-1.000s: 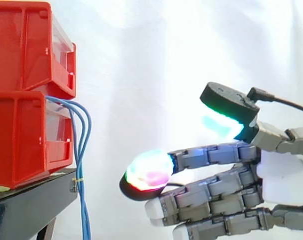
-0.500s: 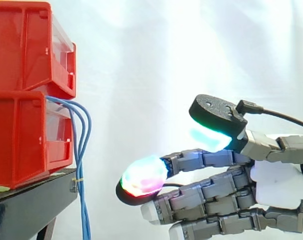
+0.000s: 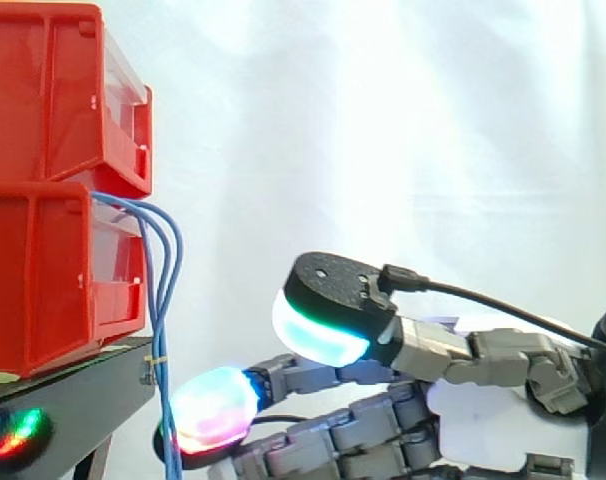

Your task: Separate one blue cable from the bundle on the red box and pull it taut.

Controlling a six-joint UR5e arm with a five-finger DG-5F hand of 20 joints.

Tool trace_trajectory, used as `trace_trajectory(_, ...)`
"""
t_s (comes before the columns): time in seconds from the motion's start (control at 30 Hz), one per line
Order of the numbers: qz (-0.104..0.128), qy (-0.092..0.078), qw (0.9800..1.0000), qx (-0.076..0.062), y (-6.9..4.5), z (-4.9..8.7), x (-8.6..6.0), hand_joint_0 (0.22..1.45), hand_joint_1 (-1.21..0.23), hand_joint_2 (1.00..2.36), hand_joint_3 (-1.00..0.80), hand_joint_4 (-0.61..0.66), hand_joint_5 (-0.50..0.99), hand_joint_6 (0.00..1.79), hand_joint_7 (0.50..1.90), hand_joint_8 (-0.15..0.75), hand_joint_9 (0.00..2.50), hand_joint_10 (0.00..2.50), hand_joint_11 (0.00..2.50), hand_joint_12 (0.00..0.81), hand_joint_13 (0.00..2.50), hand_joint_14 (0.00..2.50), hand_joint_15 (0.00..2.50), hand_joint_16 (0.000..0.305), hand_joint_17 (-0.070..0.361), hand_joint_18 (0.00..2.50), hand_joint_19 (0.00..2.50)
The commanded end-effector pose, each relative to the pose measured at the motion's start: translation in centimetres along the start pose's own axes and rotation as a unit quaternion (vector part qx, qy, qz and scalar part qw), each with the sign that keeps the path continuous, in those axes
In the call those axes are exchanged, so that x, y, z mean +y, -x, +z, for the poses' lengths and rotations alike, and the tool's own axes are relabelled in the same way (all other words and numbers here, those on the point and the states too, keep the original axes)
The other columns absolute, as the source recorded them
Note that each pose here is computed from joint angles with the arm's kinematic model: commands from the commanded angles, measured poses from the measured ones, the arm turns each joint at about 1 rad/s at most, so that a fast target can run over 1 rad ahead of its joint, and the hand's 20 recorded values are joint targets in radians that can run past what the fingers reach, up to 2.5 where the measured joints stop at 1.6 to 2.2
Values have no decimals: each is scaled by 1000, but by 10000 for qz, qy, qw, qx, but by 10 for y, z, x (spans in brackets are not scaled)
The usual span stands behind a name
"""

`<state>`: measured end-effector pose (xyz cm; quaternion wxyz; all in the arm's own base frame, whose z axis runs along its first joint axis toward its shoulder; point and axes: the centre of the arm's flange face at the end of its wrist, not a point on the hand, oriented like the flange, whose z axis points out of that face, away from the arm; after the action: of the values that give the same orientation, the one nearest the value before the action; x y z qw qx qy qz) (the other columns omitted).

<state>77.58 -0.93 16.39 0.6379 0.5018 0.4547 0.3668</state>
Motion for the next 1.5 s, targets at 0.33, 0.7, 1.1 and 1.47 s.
trace_trajectory(0.33,57,180,9998,-38,-15,18,-11,525,-563,1001,-479,235,-178,502,796,257,573,0,12,338,264,0,0,45,102,283,230)
trace_trajectory(0.7,144,200,9997,94,-28,19,-21,532,-569,1001,-476,261,-151,503,863,256,615,0,34,333,292,0,6,45,101,309,246)
trace_trajectory(1.1,487,256,9983,173,-34,25,-27,540,-575,1002,-472,275,-125,503,1021,255,645,2,59,332,319,0,27,44,98,335,258)
trace_trajectory(1.47,760,125,9966,300,-30,23,-17,553,-584,1003,-463,251,-97,502,1167,253,689,3,97,327,345,1,34,42,95,374,266)
